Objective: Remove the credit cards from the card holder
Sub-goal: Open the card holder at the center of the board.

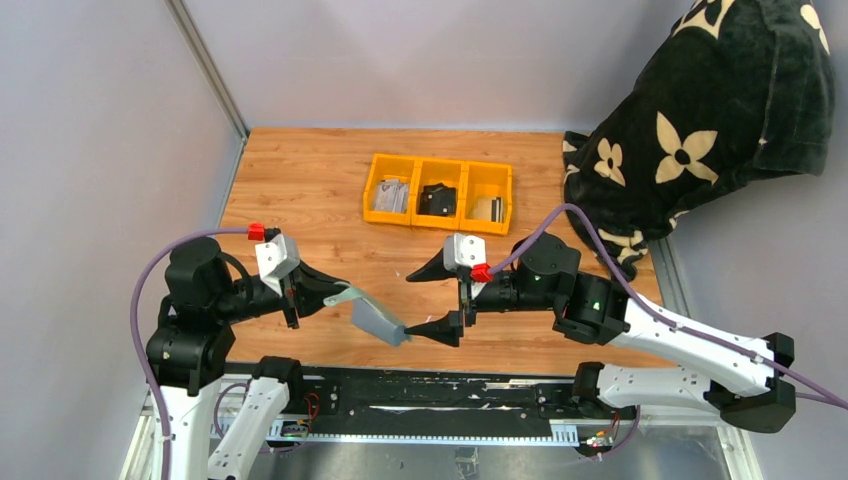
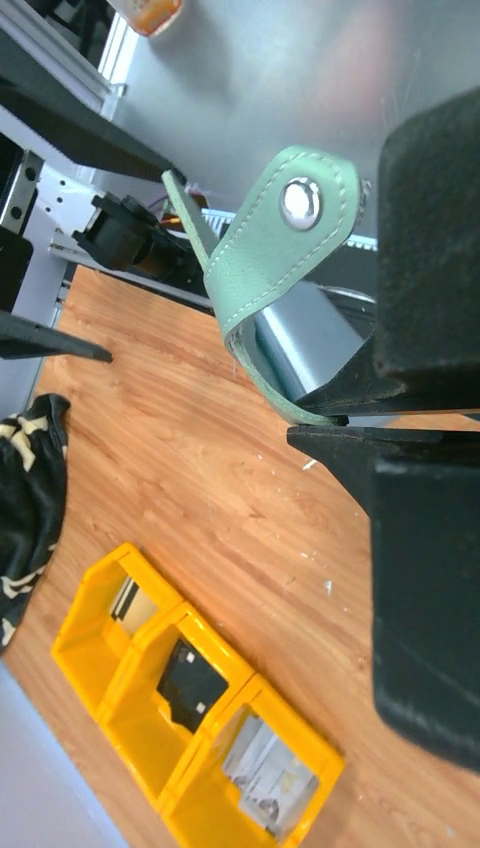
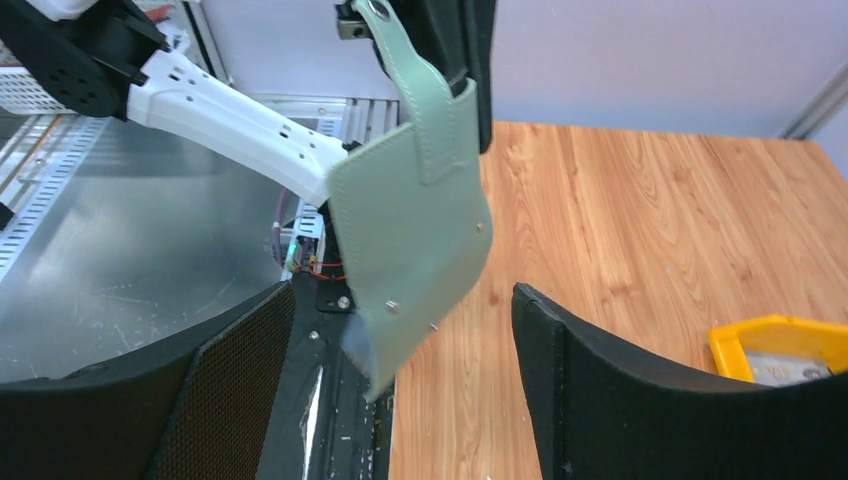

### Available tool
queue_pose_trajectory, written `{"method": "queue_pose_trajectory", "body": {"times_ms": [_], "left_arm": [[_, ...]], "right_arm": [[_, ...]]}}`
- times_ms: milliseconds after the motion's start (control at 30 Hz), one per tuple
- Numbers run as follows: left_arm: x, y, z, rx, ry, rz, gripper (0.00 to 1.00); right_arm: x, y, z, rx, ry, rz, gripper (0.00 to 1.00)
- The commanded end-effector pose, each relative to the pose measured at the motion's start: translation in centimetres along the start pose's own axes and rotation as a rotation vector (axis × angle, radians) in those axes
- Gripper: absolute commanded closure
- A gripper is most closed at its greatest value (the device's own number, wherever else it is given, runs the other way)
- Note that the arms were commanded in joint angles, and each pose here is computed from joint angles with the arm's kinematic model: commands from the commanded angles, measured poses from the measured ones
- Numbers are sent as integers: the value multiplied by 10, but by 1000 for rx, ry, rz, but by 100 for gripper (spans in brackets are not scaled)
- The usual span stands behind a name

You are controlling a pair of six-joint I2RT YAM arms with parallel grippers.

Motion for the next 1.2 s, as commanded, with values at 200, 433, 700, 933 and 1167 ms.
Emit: {"method": "queue_pose_trajectory", "body": {"times_ms": [200, 433, 700, 933, 1167], "left_arm": [[2, -8, -15, 101, -25, -22, 100], [3, -15, -16, 102, -22, 28, 100], [0, -13, -2, 122, -1, 67, 3], [-4, -12, 12, 170, 28, 129, 0], [0, -19, 14, 148, 13, 120, 12]], "right_arm": [[-21, 0, -11, 59, -184, -52, 17], [-44, -22, 3, 29, -77, 66, 68], [-41, -17, -8, -77, -100, 38, 100], [-38, 8, -27, -236, -156, -172, 100], [-51, 3, -27, -342, -82, -237, 100]]}}
Point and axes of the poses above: each gripper's point midway between its finger pads, its own x axis back along the fingers, its own y axis along the line the jaws close on, z = x × y, the point moved 6 cm from there along x, back along the fingers, and after that the axes turned 13 degrees about x, right-handed, at the moved point
